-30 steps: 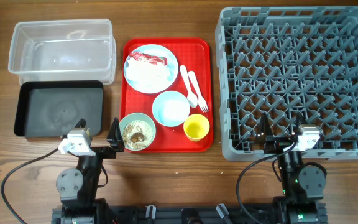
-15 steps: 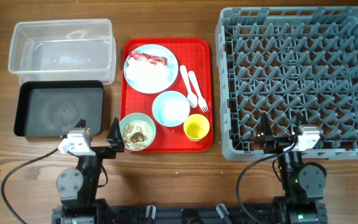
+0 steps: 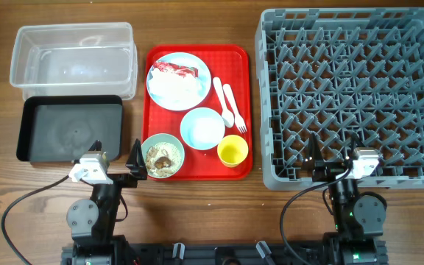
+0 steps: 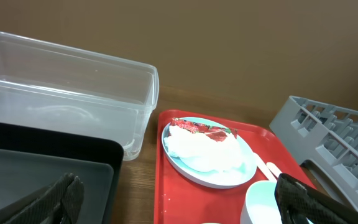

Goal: Sort waste into correct bins and load items into the dishwasher rack

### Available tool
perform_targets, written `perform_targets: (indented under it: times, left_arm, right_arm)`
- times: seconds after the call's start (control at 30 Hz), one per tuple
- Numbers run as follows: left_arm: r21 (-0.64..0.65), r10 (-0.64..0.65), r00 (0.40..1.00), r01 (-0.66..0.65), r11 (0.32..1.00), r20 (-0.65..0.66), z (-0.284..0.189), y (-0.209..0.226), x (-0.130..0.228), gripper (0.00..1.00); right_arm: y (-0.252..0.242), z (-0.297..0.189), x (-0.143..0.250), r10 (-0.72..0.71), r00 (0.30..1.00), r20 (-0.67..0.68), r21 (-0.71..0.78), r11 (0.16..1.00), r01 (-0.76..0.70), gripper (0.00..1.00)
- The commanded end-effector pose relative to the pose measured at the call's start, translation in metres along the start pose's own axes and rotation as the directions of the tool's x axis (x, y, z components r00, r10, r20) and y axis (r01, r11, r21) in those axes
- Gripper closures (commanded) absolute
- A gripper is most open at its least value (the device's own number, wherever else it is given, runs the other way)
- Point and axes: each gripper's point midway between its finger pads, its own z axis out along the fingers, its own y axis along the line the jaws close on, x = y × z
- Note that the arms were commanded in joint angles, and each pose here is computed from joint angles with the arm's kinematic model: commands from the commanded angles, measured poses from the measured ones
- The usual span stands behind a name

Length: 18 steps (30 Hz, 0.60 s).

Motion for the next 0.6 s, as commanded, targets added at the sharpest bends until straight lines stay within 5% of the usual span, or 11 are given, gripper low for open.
perform_targets:
  times: [0.0,0.3,0.57]
  left_arm:
    - [0.004,0.020,1.000,-0.020,1.000,0.002,0.000,0.000,0.002,0.00]
    - [-0.009,0.019,1.000,-0.019,1.000,0.006,0.000,0.003,0.001,0.00]
    - [0.107,0.031,0.998,-0.036,0.994,0.051,-0.002,-0.020,-0.014,0.00]
  right_arm:
    - [0.002,0.000,-0.001,0.014,1.000,0.004,-0.014,1.000,-0.014,0.00]
    - [0.002,0.000,-0.012,0.032,0.998,0.048,-0.011,0.999,-0.032,0.00]
    - [0.025,-0.005,-0.029,0.008,0.997,0.080,-0.131,0.991,0.002,0.00]
